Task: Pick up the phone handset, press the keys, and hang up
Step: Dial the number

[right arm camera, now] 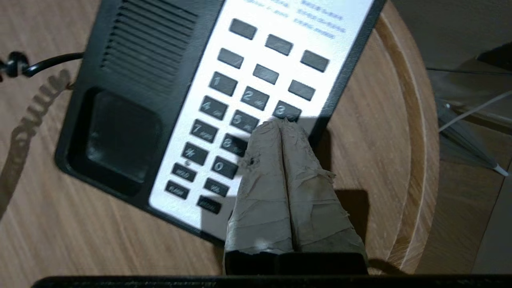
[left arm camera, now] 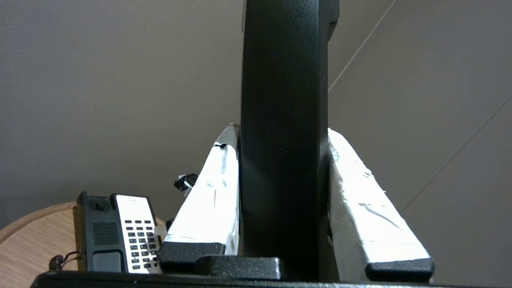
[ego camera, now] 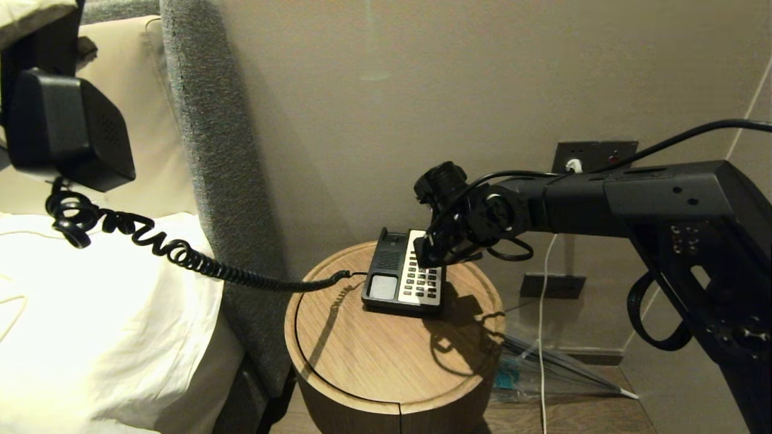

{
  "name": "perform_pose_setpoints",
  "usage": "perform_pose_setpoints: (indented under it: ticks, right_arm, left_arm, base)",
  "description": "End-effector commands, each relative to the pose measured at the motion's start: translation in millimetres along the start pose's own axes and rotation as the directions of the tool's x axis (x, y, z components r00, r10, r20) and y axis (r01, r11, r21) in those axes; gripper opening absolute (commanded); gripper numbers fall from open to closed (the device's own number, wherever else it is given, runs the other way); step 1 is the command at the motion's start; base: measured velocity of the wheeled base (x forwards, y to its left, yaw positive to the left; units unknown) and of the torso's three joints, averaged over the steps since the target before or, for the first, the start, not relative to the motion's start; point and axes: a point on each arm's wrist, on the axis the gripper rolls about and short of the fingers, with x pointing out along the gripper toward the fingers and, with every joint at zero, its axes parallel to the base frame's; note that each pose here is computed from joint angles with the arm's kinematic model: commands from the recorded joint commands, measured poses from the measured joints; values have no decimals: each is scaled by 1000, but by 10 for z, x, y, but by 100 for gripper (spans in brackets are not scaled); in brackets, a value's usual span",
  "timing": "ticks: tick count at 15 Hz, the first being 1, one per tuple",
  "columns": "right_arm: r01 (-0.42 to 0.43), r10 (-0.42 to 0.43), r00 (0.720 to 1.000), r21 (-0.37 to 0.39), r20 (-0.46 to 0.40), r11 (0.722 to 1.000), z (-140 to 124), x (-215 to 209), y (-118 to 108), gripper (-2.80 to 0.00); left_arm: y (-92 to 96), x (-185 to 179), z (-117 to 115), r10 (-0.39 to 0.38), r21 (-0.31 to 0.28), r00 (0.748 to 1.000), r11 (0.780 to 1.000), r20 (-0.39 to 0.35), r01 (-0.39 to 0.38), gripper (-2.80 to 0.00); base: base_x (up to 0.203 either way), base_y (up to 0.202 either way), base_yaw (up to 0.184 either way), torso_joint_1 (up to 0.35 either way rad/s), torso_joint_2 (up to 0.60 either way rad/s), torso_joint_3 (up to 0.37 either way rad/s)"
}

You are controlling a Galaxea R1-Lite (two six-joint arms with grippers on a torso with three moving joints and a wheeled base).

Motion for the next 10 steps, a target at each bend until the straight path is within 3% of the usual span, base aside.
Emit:
perform_pose_setpoints:
  ticks: [1, 5, 10]
  right_arm:
    - [11, -11, 1000, -2, 6, 1000, 0, -27, 12, -280]
    - [59, -59, 998, -9, 9, 998, -30, 68, 16, -280]
    - [58, -58, 998, -20, -7, 998, -71, 85, 64, -280]
  left_arm:
    - [-9, -5, 4, -6, -2, 1000, 1000, 1, 6, -280]
    - [-19, 2, 18, -10, 2, 1000, 1000, 5, 10, -280]
    - [-3, 2, 1, -5, -4, 1000, 1000, -1, 5, -280]
  base:
    - [0, 0, 0, 0, 0, 0]
    - [0, 0, 0, 0, 0, 0]
    - [0, 0, 0, 0, 0, 0]
